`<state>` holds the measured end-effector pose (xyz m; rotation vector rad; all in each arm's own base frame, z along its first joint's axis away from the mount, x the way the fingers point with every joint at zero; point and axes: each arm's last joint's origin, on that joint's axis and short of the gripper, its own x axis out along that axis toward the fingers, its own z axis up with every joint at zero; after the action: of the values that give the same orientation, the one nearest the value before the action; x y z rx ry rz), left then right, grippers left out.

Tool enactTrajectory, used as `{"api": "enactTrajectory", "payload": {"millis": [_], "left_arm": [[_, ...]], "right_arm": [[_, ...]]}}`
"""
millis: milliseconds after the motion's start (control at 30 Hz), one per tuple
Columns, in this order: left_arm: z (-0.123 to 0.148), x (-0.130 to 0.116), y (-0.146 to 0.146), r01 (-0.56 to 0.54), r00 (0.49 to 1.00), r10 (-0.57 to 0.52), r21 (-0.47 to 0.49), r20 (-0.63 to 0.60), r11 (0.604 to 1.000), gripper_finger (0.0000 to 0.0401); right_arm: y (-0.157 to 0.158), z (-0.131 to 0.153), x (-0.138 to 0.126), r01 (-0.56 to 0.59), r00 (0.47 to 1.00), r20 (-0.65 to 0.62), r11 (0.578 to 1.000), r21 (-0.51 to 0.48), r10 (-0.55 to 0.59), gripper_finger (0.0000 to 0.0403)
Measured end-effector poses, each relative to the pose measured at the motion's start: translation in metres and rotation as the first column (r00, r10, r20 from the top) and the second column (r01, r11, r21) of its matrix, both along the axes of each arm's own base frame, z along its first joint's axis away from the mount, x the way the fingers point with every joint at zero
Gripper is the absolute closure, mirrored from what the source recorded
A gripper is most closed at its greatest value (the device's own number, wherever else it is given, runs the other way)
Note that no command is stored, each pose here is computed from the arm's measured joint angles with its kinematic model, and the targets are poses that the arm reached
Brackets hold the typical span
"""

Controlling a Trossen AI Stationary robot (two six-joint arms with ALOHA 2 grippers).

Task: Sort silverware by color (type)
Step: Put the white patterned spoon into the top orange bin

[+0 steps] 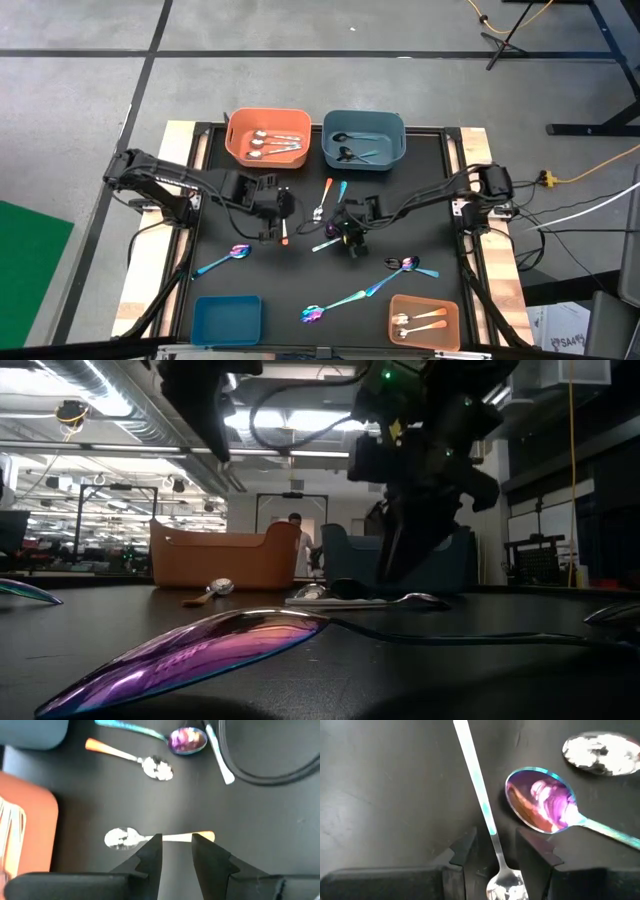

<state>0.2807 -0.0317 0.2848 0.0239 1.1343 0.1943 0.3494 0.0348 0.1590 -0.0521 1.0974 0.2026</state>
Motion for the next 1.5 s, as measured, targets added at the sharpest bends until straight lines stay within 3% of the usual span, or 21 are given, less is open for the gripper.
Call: {"api": "enactTrajectory", "payload": {"millis": [267,867,1500], "left_arm": [[-0.002,-0.007,-0.012,-0.026,0.999,0.025,-0.019,-0.041,0.999,0.0303],[-0.002,-0.012,-0.034,0.046,0.997,-0.047,-0.024,-0.055,0.999,0.0303],[-0.005,-0.023,-0.049,0.02,0.994,-0.024,-0.037,-0.108,0.999,0.0303]], "right_arm": [[0.0,-0.013,0.005,0.0,1.0,-0.012,1.0,-0.001,0.0,0.0283],[0.001,-0.018,0.006,-0.001,1.0,-0.019,1.0,-0.001,0.001,0.0283],[0.0,-0.026,0.008,0.007,0.999,-0.035,1.0,-0.011,-0.007,0.0293]]}}
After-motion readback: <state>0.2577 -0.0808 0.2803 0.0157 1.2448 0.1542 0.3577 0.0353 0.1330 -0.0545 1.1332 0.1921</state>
